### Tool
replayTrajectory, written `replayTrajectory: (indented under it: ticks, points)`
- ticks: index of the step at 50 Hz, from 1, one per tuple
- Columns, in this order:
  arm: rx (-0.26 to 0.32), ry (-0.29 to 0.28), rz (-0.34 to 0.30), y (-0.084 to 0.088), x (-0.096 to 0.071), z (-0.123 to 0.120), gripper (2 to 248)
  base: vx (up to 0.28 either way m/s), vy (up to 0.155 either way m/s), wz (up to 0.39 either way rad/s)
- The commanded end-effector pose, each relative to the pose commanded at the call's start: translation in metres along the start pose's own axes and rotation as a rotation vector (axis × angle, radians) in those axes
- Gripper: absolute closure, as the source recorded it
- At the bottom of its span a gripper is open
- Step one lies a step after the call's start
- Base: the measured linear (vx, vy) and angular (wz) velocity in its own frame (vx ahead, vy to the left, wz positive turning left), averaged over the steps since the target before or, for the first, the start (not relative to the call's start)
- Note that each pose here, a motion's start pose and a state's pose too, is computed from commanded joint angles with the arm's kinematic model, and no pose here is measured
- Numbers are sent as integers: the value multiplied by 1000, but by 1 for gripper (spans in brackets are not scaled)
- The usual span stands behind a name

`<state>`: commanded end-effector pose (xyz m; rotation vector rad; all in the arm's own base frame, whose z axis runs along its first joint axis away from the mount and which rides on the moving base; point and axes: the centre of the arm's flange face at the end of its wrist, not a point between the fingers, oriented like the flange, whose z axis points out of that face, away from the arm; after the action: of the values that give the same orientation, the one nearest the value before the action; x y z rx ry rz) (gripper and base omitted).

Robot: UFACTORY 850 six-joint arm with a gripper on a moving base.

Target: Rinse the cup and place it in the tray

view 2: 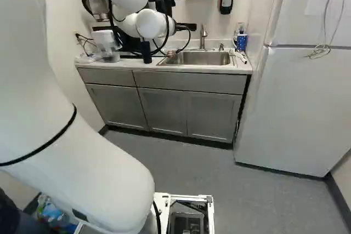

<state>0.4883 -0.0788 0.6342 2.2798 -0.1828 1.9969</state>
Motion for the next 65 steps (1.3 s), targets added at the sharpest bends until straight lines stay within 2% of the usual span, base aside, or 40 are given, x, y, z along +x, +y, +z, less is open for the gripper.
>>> replayTrajectory:
  ticks: [30, 65]
  points:
    - [0, 0, 0, 0, 0, 0, 3, 55, -16, 20]
    - [0, 0, 0, 0, 0, 0, 3, 69, -62, 3]
